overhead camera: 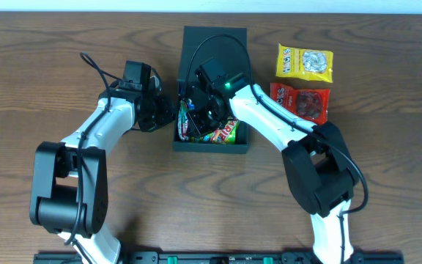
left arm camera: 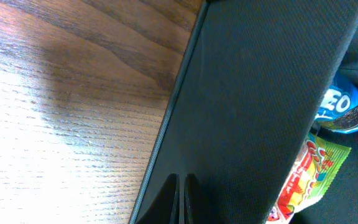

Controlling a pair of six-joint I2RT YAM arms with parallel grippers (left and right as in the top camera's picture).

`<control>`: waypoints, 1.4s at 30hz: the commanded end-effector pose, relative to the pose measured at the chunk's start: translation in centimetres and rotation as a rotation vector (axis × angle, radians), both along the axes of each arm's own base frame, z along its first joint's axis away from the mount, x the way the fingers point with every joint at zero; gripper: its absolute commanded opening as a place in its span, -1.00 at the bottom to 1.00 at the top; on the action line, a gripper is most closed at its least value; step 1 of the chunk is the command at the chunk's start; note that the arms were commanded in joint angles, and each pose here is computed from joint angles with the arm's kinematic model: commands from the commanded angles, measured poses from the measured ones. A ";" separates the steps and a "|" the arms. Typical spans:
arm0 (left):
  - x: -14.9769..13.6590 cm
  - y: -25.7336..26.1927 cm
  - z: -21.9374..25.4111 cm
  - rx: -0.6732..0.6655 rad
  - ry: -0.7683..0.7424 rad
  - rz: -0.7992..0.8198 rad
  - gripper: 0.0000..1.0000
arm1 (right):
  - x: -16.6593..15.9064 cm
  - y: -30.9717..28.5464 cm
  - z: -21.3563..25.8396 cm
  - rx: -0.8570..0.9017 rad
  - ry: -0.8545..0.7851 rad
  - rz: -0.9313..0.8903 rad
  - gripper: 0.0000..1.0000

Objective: Pack container

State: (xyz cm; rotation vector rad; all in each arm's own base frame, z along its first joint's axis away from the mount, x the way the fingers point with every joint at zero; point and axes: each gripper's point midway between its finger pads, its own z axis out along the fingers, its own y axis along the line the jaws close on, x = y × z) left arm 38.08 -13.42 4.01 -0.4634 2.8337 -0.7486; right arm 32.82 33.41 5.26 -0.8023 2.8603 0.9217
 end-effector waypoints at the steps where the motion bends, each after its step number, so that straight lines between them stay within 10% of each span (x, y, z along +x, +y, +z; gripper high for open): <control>1: 0.2 -0.6 -0.1 -0.020 0.006 -0.005 -0.88 | -0.2 0.9 0.4 0.031 -0.009 0.033 -0.97; 17: 0.2 -0.5 -0.1 -0.024 0.014 0.012 -0.88 | 1.5 1.6 -1.5 0.008 -0.068 0.011 -0.97; 23: 0.2 -0.5 -0.1 -0.024 0.014 0.012 -0.88 | 5.7 0.0 4.3 0.057 -0.116 -0.077 -0.97; 28: 0.4 -0.5 0.0 -0.025 0.009 0.012 -0.88 | 14.0 -8.2 13.5 0.004 -0.366 -0.309 -0.97; 33: 0.4 -0.5 0.0 -0.026 0.007 0.012 -0.88 | 17.6 -21.8 11.1 -0.326 -0.356 -0.696 -0.97; 35: 0.4 -0.5 0.0 -0.026 0.007 0.012 -0.88 | 17.0 -26.0 9.1 -0.429 -0.286 -0.771 -0.80; 40: 0.4 -0.5 0.0 -0.026 0.005 0.012 -0.88 | 15.5 -31.3 5.8 -0.516 -0.138 -0.838 0.73; 42: 0.5 -0.5 0.0 -0.026 0.003 0.012 -0.88 | 14.8 -31.9 4.5 -0.543 -0.085 -0.835 0.83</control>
